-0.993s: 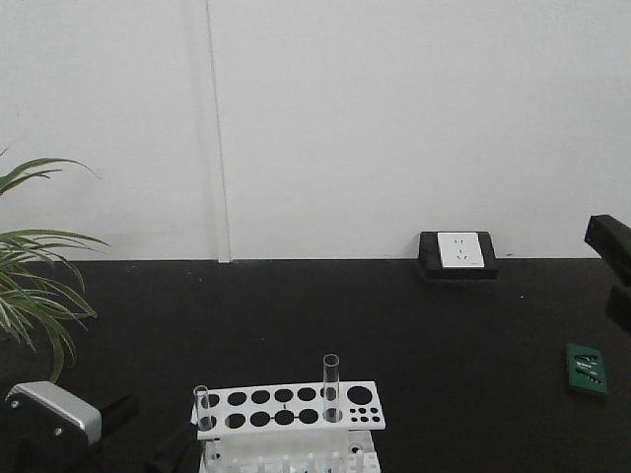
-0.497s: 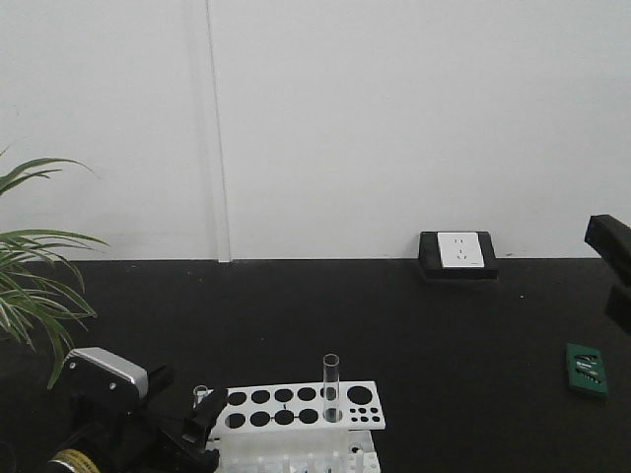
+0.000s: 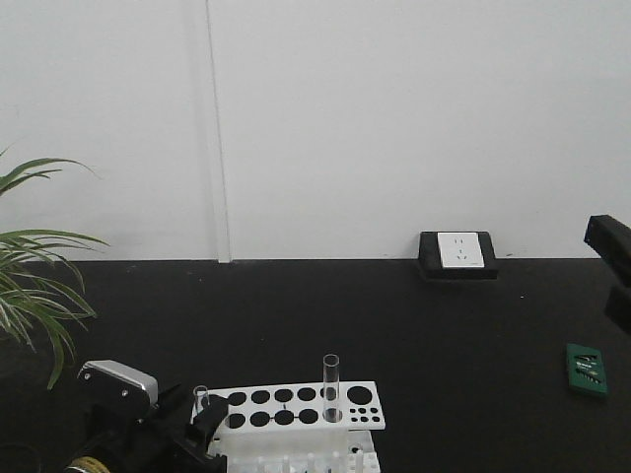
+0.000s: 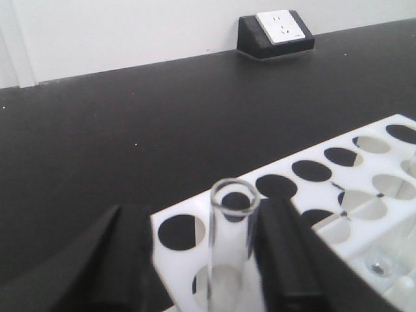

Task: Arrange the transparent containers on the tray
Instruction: 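Grasp the shorter glass tube with the left gripper and lift it out, then lower the right gripper onto the taller glass tube in the rack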

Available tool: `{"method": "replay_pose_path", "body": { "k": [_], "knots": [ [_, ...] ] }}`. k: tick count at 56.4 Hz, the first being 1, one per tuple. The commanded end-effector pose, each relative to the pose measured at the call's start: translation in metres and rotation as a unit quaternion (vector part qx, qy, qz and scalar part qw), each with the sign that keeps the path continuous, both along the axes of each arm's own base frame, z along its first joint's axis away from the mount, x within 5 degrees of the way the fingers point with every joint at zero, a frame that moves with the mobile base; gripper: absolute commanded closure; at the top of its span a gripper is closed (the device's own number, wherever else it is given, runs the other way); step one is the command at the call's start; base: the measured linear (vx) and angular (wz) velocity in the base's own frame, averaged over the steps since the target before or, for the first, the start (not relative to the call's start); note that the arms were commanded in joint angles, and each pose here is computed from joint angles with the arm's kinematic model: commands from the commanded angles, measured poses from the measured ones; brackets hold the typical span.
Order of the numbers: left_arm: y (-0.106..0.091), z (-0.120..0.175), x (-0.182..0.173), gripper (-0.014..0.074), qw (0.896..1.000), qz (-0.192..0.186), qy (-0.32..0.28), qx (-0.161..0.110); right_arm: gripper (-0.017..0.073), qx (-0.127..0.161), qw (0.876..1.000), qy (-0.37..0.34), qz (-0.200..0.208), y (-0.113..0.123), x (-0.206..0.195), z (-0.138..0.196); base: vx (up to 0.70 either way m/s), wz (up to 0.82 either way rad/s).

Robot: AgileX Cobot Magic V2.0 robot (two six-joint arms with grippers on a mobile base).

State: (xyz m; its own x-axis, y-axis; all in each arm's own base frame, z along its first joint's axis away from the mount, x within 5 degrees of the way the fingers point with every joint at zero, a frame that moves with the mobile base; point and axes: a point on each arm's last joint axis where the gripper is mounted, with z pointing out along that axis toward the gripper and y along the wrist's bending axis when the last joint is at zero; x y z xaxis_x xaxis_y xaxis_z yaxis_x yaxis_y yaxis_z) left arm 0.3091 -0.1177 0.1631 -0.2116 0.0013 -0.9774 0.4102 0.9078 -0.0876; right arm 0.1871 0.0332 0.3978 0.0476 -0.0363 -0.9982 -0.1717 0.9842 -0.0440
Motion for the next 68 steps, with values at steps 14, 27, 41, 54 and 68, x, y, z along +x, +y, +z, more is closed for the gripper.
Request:
{"method": "replay_pose_path", "body": {
  "k": [14,27,41,54,68],
  "knots": [
    [-0.004,0.03,0.003,0.0586,0.995,-0.006,-0.087,-0.046,0.0065,0.004,0.998,-0.061,-0.009,-0.003,-0.004,0.02,0.0,0.0],
    [-0.004,0.034,0.003,0.0601,0.993,-0.007,-0.102,-0.054,0.0065,0.004,0.998,-0.061,-0.009,-0.003,-0.004,0.02,0.0,0.0],
    [0.001,0.083,-0.011,0.0601,0.983,-0.008,-0.165,-0.075,0.0065,0.003,0.998,-0.058,-0.008,-0.003,-0.004,0.02,0.0,0.0],
    [0.013,0.155,-0.038,0.06,0.98,0.006,-0.188,-0.067,0.0065,0.003,0.998,-0.056,-0.008,-0.002,-0.002,0.019,0.0,0.0],
    [0.028,0.234,-0.067,0.0599,0.982,0.029,-0.181,-0.034,0.0065,0.032,0.999,-0.013,0.001,0.004,0.016,0.005,0.0,0.0]
  ]
}}
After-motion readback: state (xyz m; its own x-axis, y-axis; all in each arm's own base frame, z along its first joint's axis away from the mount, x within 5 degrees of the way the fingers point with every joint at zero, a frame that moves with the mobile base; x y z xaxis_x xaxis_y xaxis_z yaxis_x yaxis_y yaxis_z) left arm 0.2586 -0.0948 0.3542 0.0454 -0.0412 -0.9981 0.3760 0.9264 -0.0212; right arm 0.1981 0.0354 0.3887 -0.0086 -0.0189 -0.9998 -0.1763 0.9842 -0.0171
